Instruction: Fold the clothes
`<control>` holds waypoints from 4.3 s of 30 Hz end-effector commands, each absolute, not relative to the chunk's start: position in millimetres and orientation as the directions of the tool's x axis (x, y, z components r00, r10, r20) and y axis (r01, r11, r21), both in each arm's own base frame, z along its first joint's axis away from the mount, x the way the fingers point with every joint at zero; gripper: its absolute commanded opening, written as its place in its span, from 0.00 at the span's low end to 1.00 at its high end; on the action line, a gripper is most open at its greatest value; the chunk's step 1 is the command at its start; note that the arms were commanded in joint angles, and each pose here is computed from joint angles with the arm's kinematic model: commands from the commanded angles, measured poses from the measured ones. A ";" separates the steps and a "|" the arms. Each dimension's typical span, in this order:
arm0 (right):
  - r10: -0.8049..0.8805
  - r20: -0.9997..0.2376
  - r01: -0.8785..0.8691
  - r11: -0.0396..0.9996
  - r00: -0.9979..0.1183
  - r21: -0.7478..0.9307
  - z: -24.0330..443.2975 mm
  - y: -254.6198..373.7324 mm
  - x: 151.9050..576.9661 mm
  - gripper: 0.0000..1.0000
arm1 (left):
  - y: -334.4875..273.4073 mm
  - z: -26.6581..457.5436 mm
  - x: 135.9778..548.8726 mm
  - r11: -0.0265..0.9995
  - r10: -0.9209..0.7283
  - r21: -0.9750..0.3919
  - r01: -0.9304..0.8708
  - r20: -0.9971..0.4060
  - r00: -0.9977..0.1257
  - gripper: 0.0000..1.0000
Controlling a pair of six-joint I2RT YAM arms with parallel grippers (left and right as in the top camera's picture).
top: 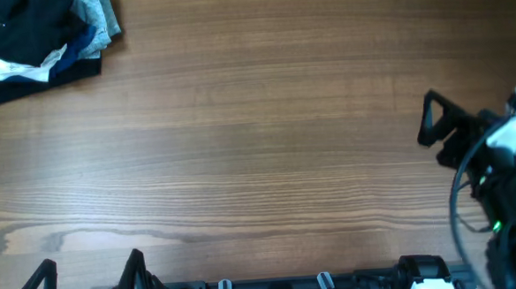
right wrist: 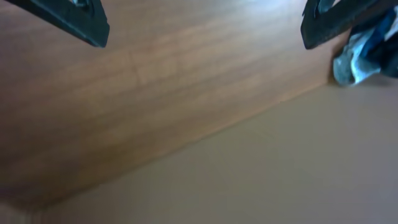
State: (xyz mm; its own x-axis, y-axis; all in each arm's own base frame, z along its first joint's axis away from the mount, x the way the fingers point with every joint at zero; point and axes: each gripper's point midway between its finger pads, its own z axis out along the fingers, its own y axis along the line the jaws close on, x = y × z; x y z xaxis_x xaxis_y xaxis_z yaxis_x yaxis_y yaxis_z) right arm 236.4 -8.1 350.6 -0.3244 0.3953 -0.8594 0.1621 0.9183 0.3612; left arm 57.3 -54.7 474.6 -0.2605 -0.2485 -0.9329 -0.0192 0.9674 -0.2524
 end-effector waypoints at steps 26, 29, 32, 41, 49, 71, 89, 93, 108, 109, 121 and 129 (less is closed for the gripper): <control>0.420 -0.889 -0.022 0.906 0.181 0.424 217.4 -13.8 242.6 1.00 | -53.5 474.0 57.3 0.972 -0.232 -0.236 -0.017 -0.937 -0.262 1.00; 0.424 -0.896 0.003 0.904 0.133 0.428 204.0 -14.2 244.6 1.00 | -53.5 474.0 57.3 0.972 -0.232 -0.236 -0.017 -0.937 -0.262 1.00; 0.429 -0.902 0.045 0.901 0.039 0.430 178.7 -13.8 246.3 1.00 | -53.5 474.0 57.3 0.972 -0.232 -0.236 -0.017 -0.937 -0.262 1.00; 0.260 -0.966 0.008 0.966 0.006 0.260 175.6 -5.5 246.7 1.00 | -53.5 474.0 57.3 0.972 -0.232 -0.236 -0.017 -0.937 -0.262 1.00; 0.263 -0.965 0.004 0.965 -0.010 0.263 172.4 -4.2 247.5 1.00 | -53.5 474.0 57.3 0.972 -0.232 -0.236 -0.017 -0.937 -0.262 1.00; 0.262 -0.965 0.004 0.965 -0.010 0.262 172.4 -4.2 247.5 1.00 | -53.6 473.9 57.2 0.972 -0.232 -0.236 -0.017 -0.937 -0.262 1.00; 0.263 -0.965 0.004 0.965 -0.010 0.263 172.4 -4.2 247.5 1.00 | -29.6 426.2 144.7 0.882 -0.455 -0.472 0.008 -0.853 -0.256 1.00; 0.263 -0.965 0.004 0.965 -0.010 0.263 172.4 -4.2 247.5 1.00 | -32.1 388.8 180.9 0.894 -0.398 -0.424 0.144 -0.900 -0.180 1.00; 0.263 -0.965 0.004 0.965 -0.010 0.263 172.4 -4.2 247.5 1.00 | 14.3 199.6 246.5 0.770 -0.634 -0.638 -0.005 -0.766 0.105 1.00; 0.263 -0.965 0.004 0.965 -0.010 0.263 172.4 -4.2 247.5 1.00 | 15.7 195.6 246.3 0.770 -0.633 -0.637 -0.011 -0.767 0.111 1.00; 0.263 -0.965 0.004 0.965 -0.010 0.263 172.4 -4.2 247.5 1.00 | 8.4 157.6 246.0 0.908 -0.418 -0.415 -0.063 -0.907 -0.048 1.00; 0.263 -0.965 0.004 0.965 -0.010 0.263 172.4 -4.2 247.5 1.00 | 2.5 154.9 246.4 0.952 -0.305 -0.304 -0.027 -0.949 -0.078 1.00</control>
State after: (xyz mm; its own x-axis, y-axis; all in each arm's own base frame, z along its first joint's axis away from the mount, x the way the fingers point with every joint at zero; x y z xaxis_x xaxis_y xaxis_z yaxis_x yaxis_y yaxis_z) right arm 247.4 -7.3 172.3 -0.0069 0.2786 -0.9604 0.0207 0.9602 0.2784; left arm 246.6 6.2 157.2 -0.0608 -0.3815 -0.9224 -0.0480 0.9241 -0.3791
